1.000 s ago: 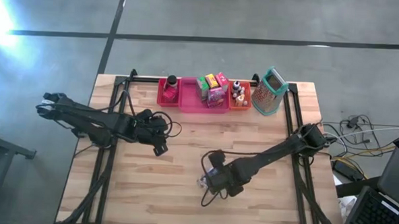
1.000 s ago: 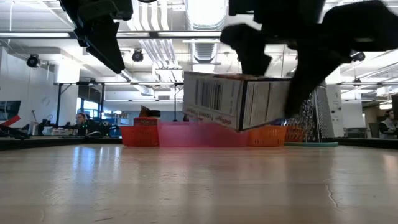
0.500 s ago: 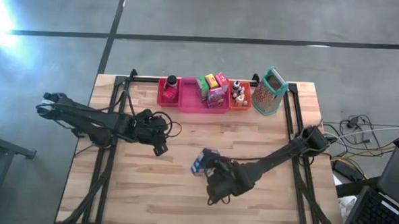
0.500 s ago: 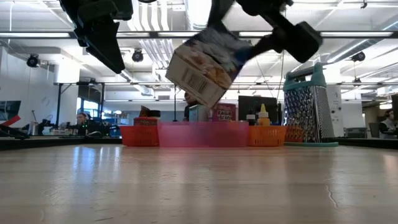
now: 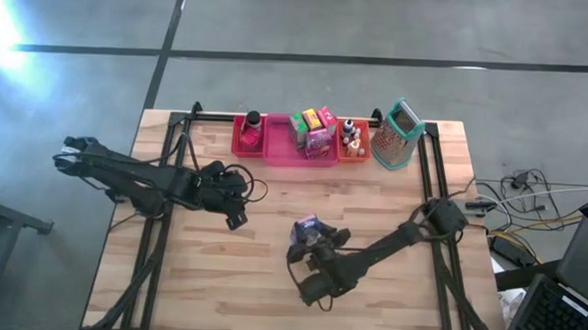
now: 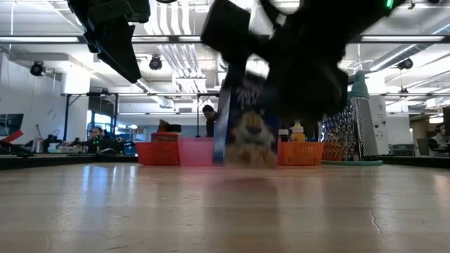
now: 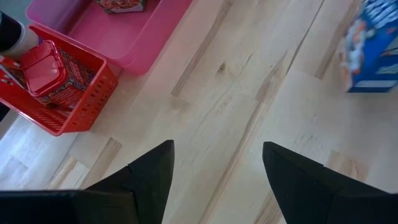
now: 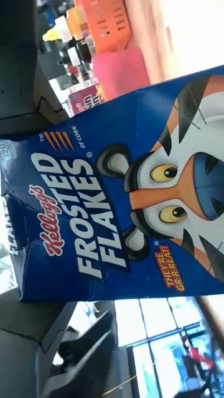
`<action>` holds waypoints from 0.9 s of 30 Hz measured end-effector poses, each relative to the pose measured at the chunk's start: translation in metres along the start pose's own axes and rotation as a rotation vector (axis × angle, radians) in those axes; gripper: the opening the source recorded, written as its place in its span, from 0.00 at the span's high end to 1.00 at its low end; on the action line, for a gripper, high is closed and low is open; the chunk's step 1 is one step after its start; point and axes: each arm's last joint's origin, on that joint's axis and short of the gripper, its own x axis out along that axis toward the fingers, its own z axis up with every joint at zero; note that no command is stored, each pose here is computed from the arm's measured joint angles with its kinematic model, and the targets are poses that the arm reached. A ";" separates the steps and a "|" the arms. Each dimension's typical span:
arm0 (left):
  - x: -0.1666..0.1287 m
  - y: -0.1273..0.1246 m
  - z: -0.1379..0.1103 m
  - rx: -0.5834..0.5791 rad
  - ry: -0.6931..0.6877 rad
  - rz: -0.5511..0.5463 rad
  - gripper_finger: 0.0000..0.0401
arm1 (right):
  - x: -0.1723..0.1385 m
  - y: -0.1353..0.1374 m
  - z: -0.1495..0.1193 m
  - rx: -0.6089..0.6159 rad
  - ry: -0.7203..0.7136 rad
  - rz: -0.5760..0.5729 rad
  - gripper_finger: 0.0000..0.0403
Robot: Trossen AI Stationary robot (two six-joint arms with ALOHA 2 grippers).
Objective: Pick & Place Kitchen Items
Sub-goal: Put the blue cereal box into the pink bin
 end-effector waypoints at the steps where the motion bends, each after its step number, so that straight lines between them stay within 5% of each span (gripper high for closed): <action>1: 0.000 0.000 0.000 0.000 0.000 0.000 0.38 | 0.003 0.002 0.005 -0.013 0.003 0.006 0.30; 27: 0.000 0.000 0.000 0.000 0.000 0.000 0.38 | 0.004 0.005 0.014 0.054 0.019 0.005 0.09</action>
